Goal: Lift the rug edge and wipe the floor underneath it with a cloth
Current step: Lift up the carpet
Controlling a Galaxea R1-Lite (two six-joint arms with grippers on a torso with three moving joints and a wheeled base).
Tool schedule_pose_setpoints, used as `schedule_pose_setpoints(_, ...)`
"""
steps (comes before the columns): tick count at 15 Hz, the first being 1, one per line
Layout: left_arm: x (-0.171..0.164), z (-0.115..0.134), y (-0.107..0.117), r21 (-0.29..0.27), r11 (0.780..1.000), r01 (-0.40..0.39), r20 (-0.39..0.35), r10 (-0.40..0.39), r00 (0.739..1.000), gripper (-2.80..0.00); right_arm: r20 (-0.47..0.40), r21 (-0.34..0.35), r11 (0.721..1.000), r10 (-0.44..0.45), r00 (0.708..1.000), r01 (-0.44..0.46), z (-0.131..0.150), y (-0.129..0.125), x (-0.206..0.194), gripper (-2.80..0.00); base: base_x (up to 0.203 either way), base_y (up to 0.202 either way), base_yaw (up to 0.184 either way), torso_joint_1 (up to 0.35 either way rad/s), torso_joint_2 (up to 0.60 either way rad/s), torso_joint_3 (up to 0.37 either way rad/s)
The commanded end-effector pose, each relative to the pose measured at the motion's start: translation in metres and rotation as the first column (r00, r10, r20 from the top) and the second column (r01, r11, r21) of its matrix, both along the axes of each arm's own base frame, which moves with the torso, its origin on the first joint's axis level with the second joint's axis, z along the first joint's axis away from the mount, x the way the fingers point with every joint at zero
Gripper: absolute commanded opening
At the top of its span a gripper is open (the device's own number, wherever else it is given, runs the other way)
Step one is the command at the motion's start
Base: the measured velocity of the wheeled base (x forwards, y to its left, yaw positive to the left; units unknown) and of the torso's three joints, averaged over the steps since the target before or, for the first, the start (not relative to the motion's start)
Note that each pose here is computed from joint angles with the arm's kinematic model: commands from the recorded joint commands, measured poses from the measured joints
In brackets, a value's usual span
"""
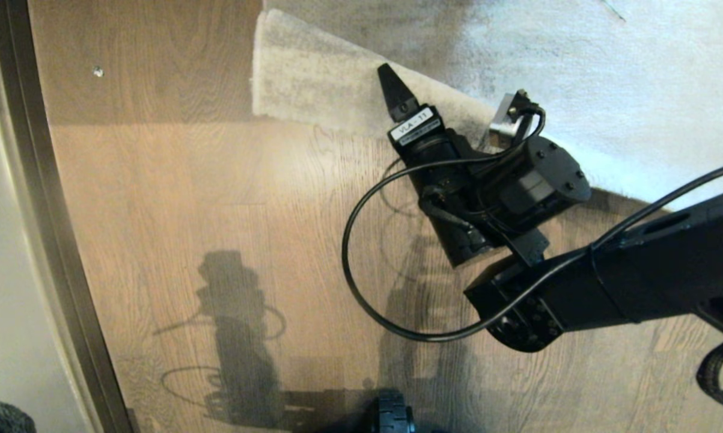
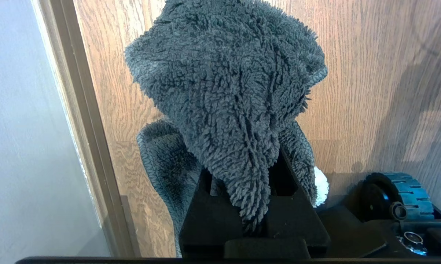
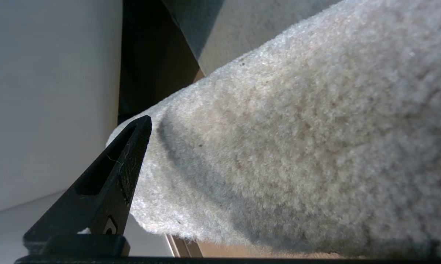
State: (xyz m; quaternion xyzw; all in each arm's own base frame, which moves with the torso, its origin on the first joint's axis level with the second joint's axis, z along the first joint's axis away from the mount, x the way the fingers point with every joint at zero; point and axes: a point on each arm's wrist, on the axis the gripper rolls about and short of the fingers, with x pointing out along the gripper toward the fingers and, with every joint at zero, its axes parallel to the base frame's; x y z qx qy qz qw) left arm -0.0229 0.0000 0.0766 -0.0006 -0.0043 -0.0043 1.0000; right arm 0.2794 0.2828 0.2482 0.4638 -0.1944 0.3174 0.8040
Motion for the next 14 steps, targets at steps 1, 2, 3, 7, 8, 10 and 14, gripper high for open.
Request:
schedule_pose_setpoints(1, 0.000, 0.000, 0.000, 0.000, 1.000, 0.001, 0.001, -0.001, 1.000, -2.80, 0.022, 0.029, 1.000, 0.003, 1.000, -0.004, 0.000, -0.001, -0.001, 0.00, 0.000, 0.000, 0.000, 0.000, 0.00, 0.000)
schedule_pose_setpoints(2, 0.000, 0.000, 0.000, 0.000, 1.000, 0.001, 0.001, -0.001, 1.000, -2.80, 0.008, 0.014, 1.000, 0.004, 1.000, -0.004, -0.007, 0.000, 0.000, 0.00, 0.000, 0.000, 0.000, 0.000, 0.00, 0.000)
schedule_pose_setpoints(3, 0.000, 0.000, 0.000, 0.000, 1.000, 0.001, 0.001, -0.001, 1.000, -2.80, -0.006, -0.001, 1.000, 0.002, 1.000, -0.002, -0.012, 0.001, 0.001, 0.00, 0.000, 0.000, 0.000, 0.000, 0.00, 0.000)
schedule_pose_setpoints(7, 0.000, 0.000, 0.000, 0.000, 1.000, 0.001, 0.001, -0.001, 1.000, -2.80, -0.034, -0.026, 1.000, -0.006, 0.999, 0.005, -0.024, 0.004, 0.004, 0.00, 0.000, 0.000, 0.000, 0.000, 0.00, 0.000)
schedule_pose_setpoints(8, 0.000, 0.000, 0.000, 0.000, 1.000, 0.001, 0.001, -0.001, 1.000, -2.80, -0.036, -0.028, 1.000, -0.006, 0.999, 0.005, -0.026, 0.005, 0.005, 0.00, 0.000, 0.000, 0.000, 0.000, 0.00, 0.000)
schedule_pose_setpoints(10, 0.000, 0.000, 0.000, 0.000, 1.000, 0.001, 0.001, -0.001, 1.000, -2.80, -0.036, -0.028, 1.000, -0.007, 0.999, 0.006, -0.028, 0.008, 0.008, 0.00, 0.000, 0.000, 0.000, 0.000, 0.00, 0.000)
schedule_pose_setpoints(14, 0.000, 0.000, 0.000, 0.000, 1.000, 0.001, -0.001, -0.001, 1.000, -2.80, -0.032, -0.026, 1.000, -0.006, 0.999, 0.005, -0.029, 0.011, 0.010, 0.00, 0.000, 0.000, 0.000, 0.000, 0.00, 0.000)
